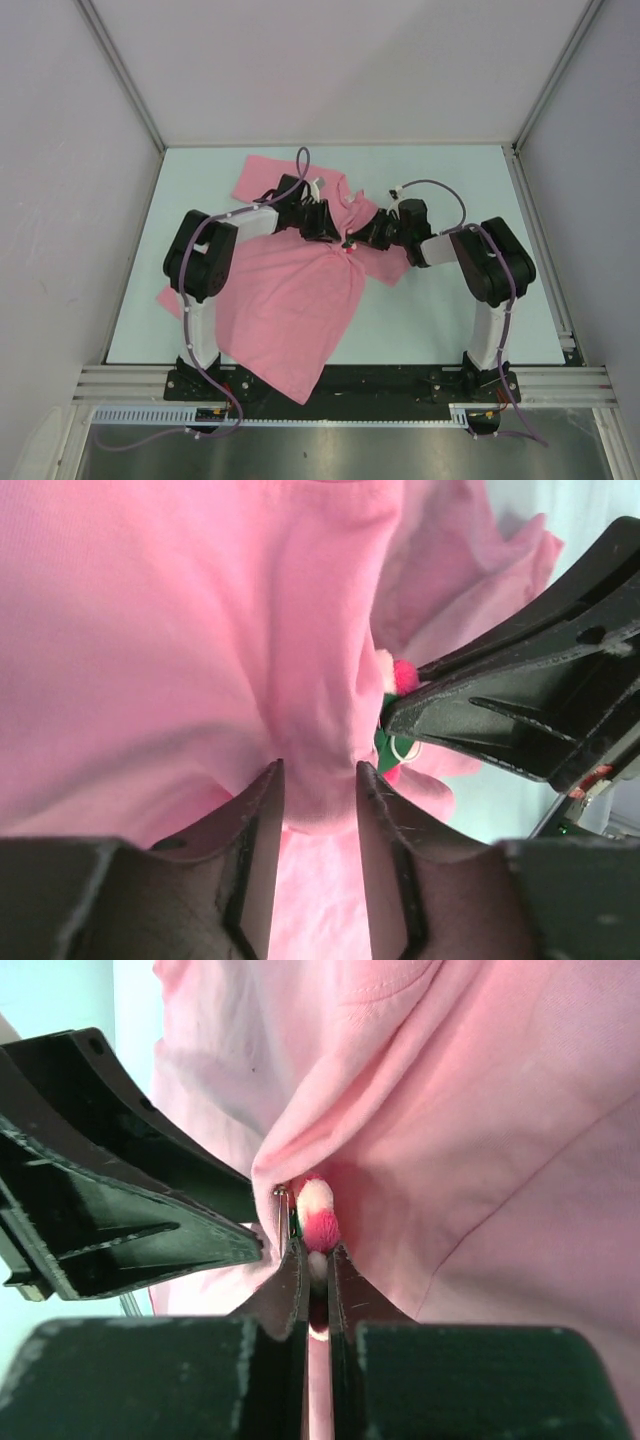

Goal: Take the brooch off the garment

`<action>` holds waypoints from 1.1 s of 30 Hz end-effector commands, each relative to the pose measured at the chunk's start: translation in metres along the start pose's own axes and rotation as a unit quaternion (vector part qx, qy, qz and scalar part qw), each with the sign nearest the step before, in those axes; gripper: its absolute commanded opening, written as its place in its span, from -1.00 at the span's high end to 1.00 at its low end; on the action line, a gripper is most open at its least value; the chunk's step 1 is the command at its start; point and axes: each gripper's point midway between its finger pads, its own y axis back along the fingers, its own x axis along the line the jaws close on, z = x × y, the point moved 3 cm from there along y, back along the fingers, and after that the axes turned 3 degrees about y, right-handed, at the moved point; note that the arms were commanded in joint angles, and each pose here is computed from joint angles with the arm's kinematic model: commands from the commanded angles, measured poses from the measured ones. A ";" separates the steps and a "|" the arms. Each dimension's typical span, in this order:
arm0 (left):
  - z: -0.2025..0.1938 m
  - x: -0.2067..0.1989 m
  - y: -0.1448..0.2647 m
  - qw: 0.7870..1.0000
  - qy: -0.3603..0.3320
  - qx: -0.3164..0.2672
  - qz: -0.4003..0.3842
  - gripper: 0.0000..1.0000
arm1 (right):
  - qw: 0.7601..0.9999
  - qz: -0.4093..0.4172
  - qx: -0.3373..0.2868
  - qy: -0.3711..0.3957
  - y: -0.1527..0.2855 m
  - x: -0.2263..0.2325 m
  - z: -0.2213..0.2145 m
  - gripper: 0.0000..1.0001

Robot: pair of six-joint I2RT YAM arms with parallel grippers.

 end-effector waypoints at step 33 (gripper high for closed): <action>-0.028 -0.048 0.012 0.999 -0.027 0.013 -0.032 0.73 | 1.000 0.016 -0.023 0.009 0.050 0.022 0.005 -0.23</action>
